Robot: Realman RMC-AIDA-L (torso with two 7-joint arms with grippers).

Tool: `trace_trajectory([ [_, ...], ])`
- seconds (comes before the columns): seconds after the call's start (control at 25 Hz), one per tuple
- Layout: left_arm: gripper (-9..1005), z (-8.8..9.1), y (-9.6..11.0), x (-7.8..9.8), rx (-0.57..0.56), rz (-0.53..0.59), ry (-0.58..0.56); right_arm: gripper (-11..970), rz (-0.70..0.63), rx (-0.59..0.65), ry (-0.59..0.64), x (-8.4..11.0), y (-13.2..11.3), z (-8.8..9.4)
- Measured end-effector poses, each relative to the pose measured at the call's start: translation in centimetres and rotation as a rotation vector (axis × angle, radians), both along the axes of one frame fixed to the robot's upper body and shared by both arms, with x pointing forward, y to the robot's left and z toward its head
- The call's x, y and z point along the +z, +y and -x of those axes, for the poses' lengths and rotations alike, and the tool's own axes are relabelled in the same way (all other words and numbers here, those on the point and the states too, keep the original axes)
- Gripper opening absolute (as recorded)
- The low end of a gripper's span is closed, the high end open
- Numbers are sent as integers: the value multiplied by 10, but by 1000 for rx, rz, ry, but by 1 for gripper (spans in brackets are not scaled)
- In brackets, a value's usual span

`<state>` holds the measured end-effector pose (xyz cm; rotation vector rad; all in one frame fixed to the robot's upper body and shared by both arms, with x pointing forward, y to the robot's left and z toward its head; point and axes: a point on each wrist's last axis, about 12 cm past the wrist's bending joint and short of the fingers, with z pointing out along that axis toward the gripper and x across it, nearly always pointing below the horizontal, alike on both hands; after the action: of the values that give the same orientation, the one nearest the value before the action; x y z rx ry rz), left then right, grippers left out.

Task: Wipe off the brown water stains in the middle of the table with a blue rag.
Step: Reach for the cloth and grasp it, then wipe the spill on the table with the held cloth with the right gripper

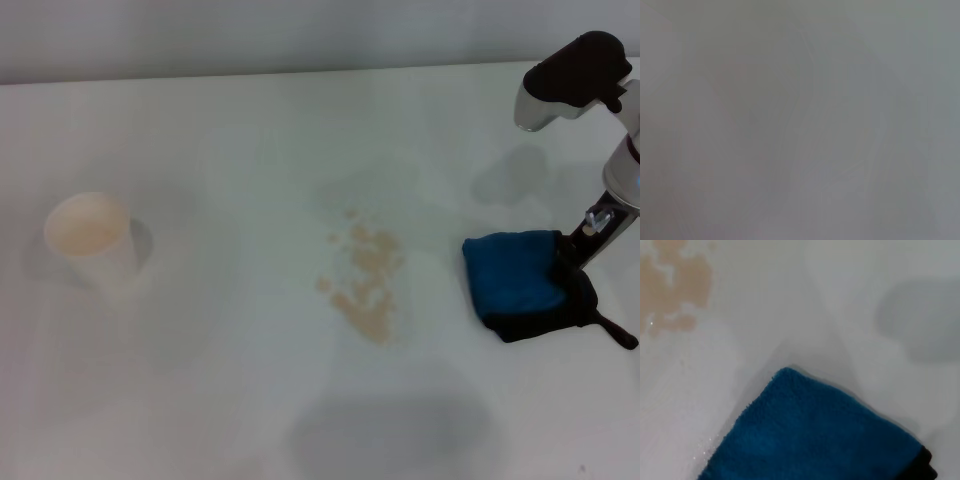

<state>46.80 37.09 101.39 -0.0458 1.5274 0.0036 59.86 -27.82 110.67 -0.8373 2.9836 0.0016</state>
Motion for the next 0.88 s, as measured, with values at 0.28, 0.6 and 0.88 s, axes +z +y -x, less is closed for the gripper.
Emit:
trace_trajectory([
  [0.28,875,-2,0,1,-1,1,-4,232,2,13,-5,0,-1,-1],
  [0.6,874,-3,-1,1,0,1,-7,133,0,46,-8,1,1,-2],
  [0.88,875,-3,0,2,1,2,-8,104,-46,103,-28,6,18,-7],
])
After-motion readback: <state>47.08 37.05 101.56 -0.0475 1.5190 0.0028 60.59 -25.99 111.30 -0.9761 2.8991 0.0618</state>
